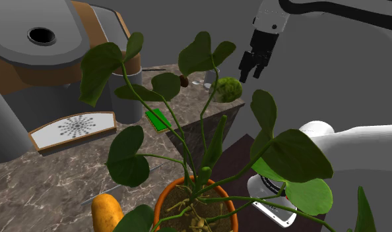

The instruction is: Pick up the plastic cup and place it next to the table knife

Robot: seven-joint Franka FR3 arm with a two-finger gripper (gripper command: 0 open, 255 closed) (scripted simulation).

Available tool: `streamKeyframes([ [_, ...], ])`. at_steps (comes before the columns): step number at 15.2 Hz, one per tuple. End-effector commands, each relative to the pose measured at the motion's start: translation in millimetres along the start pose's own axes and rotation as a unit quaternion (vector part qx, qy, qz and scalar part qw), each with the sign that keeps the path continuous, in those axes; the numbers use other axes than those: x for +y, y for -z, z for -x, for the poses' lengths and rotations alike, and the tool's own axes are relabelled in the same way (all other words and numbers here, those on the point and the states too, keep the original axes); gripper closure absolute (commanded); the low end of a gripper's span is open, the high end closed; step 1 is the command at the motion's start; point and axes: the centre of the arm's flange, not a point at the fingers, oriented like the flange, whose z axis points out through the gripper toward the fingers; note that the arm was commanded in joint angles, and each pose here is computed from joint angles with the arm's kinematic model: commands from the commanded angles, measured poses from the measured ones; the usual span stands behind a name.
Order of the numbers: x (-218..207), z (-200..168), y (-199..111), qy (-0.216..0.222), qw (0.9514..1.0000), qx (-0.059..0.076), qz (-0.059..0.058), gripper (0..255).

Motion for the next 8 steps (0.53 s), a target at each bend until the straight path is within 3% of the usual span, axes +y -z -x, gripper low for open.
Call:
streamKeyframes([
  [1, 0, 0, 0, 0.000, 1.0000, 0.000, 0.000, 0],
  [8, 42, -77, -27, -0.009, 1.0000, 0.003, 0.000, 0],
])
